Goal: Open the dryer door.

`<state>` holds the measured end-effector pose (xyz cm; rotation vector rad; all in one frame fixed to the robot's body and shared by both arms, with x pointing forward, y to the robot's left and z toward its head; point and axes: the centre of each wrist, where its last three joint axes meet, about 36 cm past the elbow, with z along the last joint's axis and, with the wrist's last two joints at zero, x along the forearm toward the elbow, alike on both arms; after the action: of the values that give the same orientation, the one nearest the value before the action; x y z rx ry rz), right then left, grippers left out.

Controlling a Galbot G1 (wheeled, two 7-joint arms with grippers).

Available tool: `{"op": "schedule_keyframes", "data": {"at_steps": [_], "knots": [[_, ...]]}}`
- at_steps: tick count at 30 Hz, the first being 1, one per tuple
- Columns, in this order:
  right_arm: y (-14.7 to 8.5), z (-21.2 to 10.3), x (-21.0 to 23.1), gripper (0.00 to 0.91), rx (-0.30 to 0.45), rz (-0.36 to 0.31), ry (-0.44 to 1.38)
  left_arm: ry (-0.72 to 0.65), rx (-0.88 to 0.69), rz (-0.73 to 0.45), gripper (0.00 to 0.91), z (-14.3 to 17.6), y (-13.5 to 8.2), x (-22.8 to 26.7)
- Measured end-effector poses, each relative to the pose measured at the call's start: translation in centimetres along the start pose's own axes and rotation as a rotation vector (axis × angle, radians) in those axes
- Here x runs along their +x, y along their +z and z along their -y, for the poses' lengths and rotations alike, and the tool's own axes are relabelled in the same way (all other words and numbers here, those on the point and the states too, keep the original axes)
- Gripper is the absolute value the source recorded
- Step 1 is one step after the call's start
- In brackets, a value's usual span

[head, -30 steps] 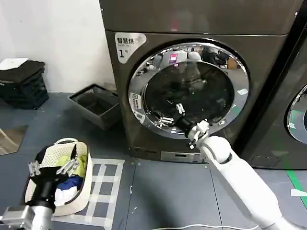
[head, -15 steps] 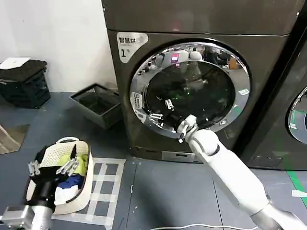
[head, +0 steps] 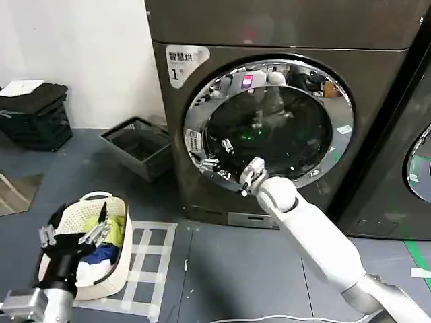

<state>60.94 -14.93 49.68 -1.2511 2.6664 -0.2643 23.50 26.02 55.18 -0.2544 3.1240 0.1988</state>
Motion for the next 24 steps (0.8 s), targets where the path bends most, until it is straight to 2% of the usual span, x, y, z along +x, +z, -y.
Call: {"op": "schedule_keyframes", "data": {"at_steps": [24], "knots": [[-0.28,0.17,0.01,0.907,0.027,0.072,-0.206,0.005,-0.005,0.005,0.907,-0.05,-0.07,-0.08]]}}
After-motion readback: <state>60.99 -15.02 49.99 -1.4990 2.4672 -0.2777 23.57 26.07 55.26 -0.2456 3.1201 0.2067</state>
